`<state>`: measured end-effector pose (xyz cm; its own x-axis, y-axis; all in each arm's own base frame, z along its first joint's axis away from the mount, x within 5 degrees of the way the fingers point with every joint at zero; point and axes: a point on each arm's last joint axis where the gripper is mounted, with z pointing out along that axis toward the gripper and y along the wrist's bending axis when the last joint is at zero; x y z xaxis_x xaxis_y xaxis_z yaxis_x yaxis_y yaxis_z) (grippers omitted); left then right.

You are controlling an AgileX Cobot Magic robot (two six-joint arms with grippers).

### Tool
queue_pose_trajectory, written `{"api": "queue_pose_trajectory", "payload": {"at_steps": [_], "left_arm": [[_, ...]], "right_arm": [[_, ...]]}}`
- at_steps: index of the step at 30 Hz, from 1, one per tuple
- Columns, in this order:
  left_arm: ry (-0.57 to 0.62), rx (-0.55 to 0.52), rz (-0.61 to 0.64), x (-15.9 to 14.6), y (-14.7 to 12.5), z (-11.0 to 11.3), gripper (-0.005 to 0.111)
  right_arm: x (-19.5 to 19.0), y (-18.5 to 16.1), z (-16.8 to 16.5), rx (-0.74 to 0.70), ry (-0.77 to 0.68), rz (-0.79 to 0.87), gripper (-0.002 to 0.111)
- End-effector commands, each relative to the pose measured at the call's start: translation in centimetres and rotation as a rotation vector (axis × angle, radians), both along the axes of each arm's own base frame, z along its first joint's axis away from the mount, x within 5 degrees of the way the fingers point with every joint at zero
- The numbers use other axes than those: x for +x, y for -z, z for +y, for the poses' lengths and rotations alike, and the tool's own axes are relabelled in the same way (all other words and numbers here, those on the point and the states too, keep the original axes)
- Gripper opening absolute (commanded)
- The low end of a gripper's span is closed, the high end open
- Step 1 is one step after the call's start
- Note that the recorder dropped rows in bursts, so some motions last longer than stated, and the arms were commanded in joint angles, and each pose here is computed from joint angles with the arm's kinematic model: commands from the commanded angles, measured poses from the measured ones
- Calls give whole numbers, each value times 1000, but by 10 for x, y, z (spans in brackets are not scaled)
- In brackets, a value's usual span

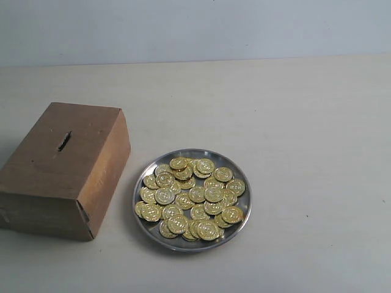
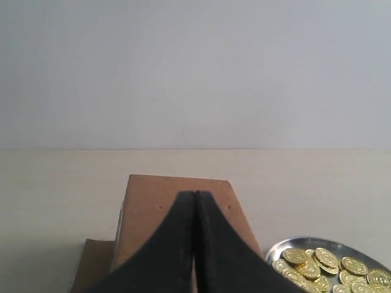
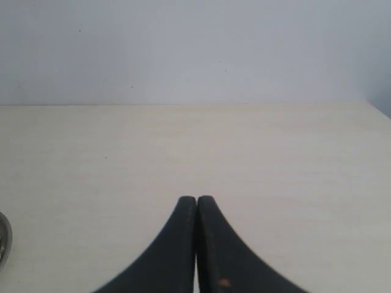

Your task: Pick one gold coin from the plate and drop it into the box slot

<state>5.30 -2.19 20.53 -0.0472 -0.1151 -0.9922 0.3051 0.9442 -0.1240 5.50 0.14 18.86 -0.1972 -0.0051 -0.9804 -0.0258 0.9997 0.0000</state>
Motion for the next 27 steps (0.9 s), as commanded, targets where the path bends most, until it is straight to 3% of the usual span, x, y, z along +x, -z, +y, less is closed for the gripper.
{"api": "queue_pose_trajectory", "payload": {"at_steps": [1, 7, 18, 27], "left_arm": [[-25, 11, -2, 0, 1, 1, 0], [-48, 99, 34, 0, 6, 2, 0], [-165, 108, 139, 1, 15, 13, 0], [-164, 133, 202, 0, 21, 13, 0]], "right_arm": [[0, 1, 0, 0, 5, -9, 0], [0, 1, 0, 0, 5, -9, 0], [0, 1, 0, 0, 5, -7, 0], [0, 1, 0, 0, 5, -7, 0]]}}
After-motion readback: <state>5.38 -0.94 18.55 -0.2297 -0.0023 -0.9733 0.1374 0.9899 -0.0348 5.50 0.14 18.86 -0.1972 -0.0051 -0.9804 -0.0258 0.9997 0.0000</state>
